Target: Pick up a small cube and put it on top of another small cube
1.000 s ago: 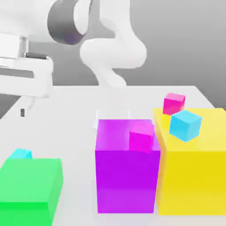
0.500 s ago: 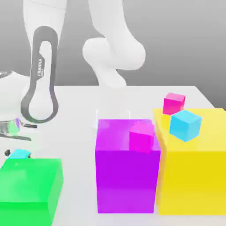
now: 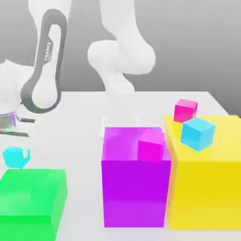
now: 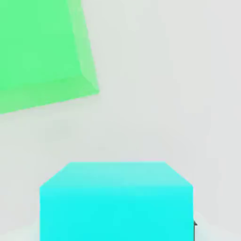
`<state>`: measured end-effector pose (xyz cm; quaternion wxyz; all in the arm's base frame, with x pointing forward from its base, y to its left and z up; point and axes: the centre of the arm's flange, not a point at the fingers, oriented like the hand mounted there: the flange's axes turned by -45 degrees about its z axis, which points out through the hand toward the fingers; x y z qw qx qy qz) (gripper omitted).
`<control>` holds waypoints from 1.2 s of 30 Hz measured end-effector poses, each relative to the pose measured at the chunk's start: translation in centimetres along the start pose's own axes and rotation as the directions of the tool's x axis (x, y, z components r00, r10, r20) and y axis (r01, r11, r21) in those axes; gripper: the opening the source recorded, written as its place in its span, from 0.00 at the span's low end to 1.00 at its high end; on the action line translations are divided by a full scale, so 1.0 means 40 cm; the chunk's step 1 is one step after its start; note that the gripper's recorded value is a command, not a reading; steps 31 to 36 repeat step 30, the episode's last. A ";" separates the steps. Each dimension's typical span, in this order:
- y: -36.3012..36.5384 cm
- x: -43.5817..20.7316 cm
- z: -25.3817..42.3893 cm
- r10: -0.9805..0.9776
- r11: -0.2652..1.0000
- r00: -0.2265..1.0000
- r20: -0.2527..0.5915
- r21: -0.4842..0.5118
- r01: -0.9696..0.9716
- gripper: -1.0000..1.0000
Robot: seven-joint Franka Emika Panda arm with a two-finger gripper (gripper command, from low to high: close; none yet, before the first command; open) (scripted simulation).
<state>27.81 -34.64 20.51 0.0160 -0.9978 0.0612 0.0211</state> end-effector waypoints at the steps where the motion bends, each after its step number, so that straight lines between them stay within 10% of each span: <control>1: 0.011 0.021 -0.011 -0.031 0.999 0.999 0.011 0.008 0.031 0.00; 13: -0.531 0.381 -0.328 -0.429 0.903 0.903 0.006 0.043 0.428 0.00; 26: -1.091 0.251 -0.518 -0.591 0.806 0.806 -0.019 -0.043 0.590 0.00; 27: -1.092 0.249 -0.490 -0.591 0.806 0.806 -0.019 -0.044 0.590 1.00; 36: -1.092 0.249 -0.490 -0.591 0.806 0.806 -0.019 -0.044 0.590 1.00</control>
